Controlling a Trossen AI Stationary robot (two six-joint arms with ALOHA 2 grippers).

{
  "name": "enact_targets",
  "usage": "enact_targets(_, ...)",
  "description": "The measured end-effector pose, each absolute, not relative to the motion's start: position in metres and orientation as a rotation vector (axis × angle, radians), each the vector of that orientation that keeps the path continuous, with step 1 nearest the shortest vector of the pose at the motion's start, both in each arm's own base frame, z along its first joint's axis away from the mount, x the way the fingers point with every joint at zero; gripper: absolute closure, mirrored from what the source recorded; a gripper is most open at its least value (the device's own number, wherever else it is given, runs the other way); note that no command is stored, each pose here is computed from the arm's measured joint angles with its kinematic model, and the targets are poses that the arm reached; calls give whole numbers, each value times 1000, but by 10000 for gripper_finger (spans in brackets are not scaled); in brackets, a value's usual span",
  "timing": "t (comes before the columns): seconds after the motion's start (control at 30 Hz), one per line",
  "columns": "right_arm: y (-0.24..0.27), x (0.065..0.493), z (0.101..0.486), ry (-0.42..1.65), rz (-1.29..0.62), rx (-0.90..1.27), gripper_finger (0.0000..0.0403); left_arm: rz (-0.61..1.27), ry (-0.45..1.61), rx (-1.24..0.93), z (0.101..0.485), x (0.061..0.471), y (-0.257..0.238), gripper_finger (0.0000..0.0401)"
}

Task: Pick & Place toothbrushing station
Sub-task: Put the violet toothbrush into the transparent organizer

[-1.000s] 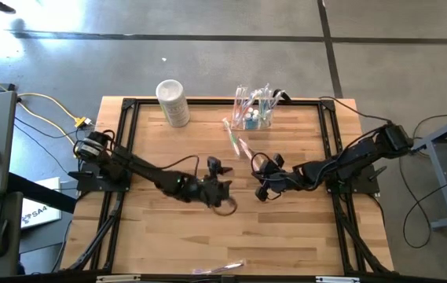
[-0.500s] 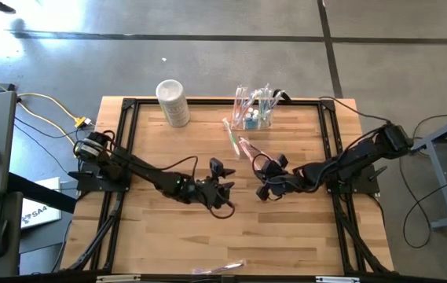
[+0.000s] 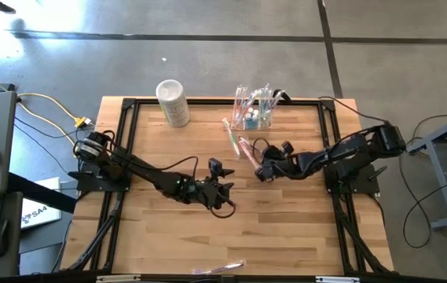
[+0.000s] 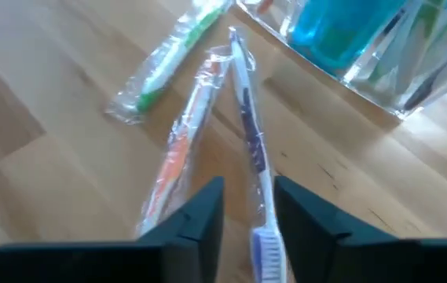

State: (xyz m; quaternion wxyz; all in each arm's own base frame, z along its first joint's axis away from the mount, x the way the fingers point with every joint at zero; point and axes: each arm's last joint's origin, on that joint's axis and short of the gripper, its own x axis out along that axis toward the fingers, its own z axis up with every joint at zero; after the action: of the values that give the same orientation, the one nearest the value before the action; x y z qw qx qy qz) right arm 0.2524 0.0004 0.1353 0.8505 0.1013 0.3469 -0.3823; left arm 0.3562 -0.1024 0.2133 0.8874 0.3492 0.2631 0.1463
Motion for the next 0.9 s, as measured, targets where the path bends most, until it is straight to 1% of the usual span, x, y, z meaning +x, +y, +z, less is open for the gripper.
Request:
enact_targets(0.17, -17, 252, 134, 782, -782, 288, 225, 304, 546, 725, 213, 356, -102, 157)
enact_targets(0.3, -26, 251, 133, 791, -801, 303, 199, 306, 545, 719, 213, 356, -102, 157)
enact_targets(0.4, -30, 252, 133, 800, -776, 322, 195, 309, 544, 708, 213, 356, -102, 157)
enact_targets(0.57, -30, 254, 128, 818, -770, 325, 200, 308, 559, 707, 212, 355, -102, 157)
enact_targets(0.77, -31, 263, 103, 860, -753, 275, 203, 311, 569, 690, 211, 354, -102, 157)
enact_targets(0.9, -38, 269, 90, 863, -736, 326, 211, 308, 573, 692, 210, 354, -102, 157)
